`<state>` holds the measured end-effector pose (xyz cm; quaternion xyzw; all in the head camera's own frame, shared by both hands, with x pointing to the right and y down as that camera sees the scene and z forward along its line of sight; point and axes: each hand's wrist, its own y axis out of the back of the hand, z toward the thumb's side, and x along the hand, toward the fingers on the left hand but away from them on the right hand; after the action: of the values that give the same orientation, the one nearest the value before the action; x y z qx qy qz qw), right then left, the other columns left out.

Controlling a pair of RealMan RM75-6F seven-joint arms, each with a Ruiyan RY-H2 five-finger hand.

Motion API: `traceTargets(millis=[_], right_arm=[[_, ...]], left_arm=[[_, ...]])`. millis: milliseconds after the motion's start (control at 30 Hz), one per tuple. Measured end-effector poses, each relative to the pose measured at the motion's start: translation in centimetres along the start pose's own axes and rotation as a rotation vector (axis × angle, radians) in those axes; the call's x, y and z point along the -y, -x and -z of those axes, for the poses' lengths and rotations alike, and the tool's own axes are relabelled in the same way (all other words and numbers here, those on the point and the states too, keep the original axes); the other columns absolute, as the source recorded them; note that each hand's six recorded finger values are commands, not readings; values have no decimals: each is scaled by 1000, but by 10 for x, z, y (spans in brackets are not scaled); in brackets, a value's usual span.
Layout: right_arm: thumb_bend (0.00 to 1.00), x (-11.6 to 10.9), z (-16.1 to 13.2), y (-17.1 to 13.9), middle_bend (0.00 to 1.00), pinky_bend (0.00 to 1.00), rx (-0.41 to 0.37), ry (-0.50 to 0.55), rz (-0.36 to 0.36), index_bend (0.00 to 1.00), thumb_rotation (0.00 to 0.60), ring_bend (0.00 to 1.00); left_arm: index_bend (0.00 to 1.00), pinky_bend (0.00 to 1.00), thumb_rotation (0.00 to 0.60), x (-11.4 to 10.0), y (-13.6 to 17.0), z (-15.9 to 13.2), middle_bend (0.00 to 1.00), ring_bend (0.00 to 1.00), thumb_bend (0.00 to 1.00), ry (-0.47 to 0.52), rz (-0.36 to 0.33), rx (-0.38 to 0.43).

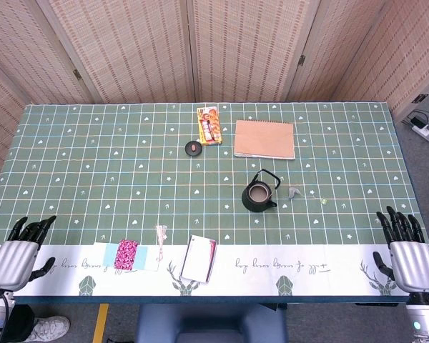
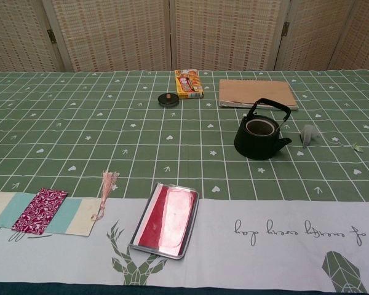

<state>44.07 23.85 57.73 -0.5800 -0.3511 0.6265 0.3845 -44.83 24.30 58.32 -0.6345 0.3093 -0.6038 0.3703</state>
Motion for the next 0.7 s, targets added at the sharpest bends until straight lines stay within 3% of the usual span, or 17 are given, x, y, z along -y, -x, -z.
traceTargets(millis=[267, 467, 700], right_arm=[[377, -3, 3, 1, 0, 0, 8, 6, 10, 0, 600, 0], [377, -3, 5, 18, 0, 0, -9, -4, -10, 17, 600, 0], [377, -14, -11, 65, 0, 0, -76, -43, -46, 249, 600, 0]], left_arm=[[0, 63, 600, 0, 1, -2, 131, 146, 291, 8, -1, 11], [0, 63, 600, 1, -1, -1, 131, 146, 291, 13, 9, 8], [0, 63, 600, 0, 0, 1, 132, 146, 291, 18, 10, -4]])
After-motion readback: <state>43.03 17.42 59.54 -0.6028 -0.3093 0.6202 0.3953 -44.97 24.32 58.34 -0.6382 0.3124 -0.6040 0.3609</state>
